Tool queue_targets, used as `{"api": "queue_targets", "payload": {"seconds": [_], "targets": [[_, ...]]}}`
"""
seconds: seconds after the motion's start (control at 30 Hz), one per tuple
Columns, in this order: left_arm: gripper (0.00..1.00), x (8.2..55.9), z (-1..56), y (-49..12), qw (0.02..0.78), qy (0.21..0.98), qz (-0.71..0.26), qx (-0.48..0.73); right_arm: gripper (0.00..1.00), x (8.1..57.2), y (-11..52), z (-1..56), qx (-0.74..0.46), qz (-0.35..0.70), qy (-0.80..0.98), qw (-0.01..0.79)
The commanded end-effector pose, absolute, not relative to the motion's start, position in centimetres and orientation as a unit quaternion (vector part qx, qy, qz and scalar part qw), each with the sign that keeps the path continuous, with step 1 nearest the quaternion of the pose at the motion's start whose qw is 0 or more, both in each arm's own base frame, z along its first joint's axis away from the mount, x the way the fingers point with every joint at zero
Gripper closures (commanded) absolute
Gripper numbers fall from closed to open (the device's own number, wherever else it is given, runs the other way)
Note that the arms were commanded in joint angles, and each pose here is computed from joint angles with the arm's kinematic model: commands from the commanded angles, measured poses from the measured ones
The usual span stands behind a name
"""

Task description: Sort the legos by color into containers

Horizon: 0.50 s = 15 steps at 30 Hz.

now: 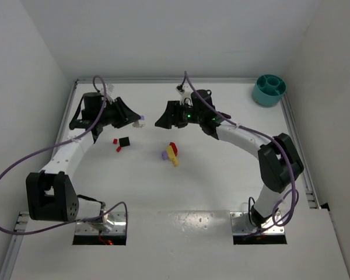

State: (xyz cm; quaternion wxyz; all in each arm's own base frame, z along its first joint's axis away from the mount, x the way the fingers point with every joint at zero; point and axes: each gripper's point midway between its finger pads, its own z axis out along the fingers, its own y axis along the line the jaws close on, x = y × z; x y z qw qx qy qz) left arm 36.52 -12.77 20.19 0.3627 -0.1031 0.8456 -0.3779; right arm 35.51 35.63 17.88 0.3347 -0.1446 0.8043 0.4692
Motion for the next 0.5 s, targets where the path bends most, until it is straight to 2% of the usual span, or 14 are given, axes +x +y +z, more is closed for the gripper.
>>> {"api": "queue_targets", "payload": {"seconds": [0.0,0.13,0.47], "targets": [[1.0,37.8,22.1,-11.2,0.397,0.838,-0.327,-0.18,0.26,36.4,35.8,17.1,-0.159,0.393,0.827,0.369],[1.0,38.1,22.2,-11.1,0.394,0.837,-0.32,-0.203,0.26,36.3,37.1,16.0,-0.168,0.36,0.838,0.375],[1.0,37.3,21.1,-12.5,0.369,0.84,-0.34,-0.206,0.26,35.1,41.6,16.8,-0.21,0.386,0.821,0.365]]}}
